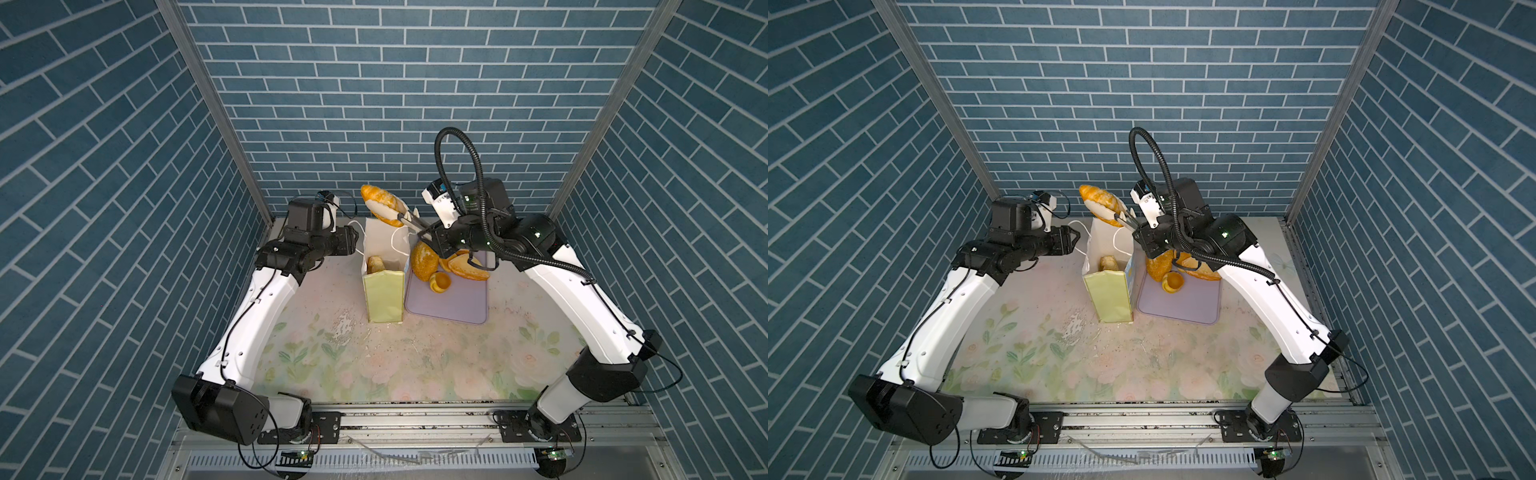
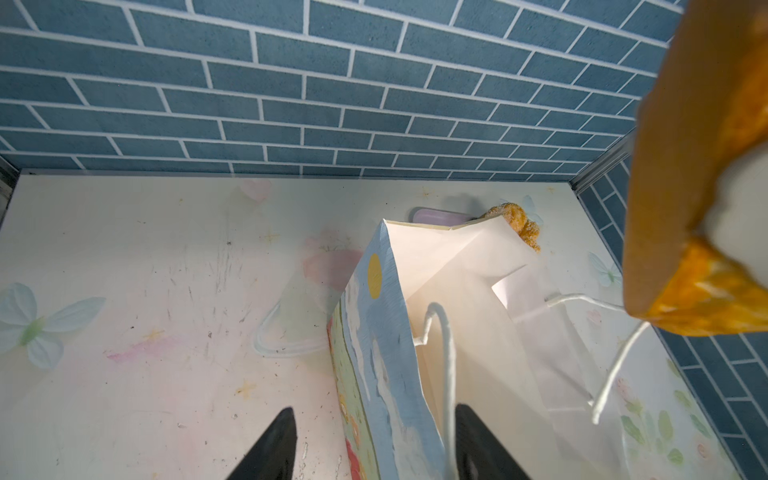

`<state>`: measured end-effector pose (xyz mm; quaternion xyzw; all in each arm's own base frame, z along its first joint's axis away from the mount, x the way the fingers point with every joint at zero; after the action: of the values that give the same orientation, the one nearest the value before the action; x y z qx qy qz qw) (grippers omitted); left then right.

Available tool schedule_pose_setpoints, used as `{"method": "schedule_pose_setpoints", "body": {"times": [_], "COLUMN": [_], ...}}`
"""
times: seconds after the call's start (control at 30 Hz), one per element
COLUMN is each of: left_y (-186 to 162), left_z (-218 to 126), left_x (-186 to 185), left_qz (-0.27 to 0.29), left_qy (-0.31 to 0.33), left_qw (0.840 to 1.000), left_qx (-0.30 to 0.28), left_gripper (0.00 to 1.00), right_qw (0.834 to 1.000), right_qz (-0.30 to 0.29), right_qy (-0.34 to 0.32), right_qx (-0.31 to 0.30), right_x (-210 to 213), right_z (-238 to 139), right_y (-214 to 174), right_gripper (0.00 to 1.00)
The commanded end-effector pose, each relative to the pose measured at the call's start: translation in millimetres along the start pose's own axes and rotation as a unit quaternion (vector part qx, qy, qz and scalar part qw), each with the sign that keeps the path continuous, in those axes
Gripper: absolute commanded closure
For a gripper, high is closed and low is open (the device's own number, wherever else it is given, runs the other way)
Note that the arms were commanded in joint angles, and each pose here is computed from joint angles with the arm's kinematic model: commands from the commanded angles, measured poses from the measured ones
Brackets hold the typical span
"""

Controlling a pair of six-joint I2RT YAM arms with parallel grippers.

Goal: Place the fake bread into the paper bag
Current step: 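Open the tongs over the paper bag to drop the croissant inside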

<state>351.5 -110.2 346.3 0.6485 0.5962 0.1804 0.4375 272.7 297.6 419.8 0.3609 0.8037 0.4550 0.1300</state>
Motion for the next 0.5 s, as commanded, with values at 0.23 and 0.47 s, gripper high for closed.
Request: {"method": "schedule_pose_setpoints", "body": {"times": [0.23,0.47], "left_y": [-0.4,-3.8], "left_z": [5.9,6.1], "left_x": [-0.4,0.8], "left_qz": [-0.007,-0.013], "left_qy": [-0.002,-0.001], "left_qw": [1.0,1.0], "left_qx": [-0.009,-0.008], "left_gripper": [0.61,0.74], "right_qw": [0.995,0.993], "right_qz": [0.045,0.034], "right_qy": [0.022,0.021], "right_qx": [-0.083,-0.108], "right_x": [13.2,18.7], "right_z": [-16.2,-31.5], "right_y": [25.1,42.0], "right_gripper": [0.79,0.79]}}
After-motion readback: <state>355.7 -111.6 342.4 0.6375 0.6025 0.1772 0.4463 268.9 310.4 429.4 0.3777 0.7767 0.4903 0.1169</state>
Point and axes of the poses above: each gripper's point midway between its finger pads, its own z axis out along the fingers, its own x axis along the line the jaws close on, y = z × x, the point moved 4 cm from there along -z, back along the fingers
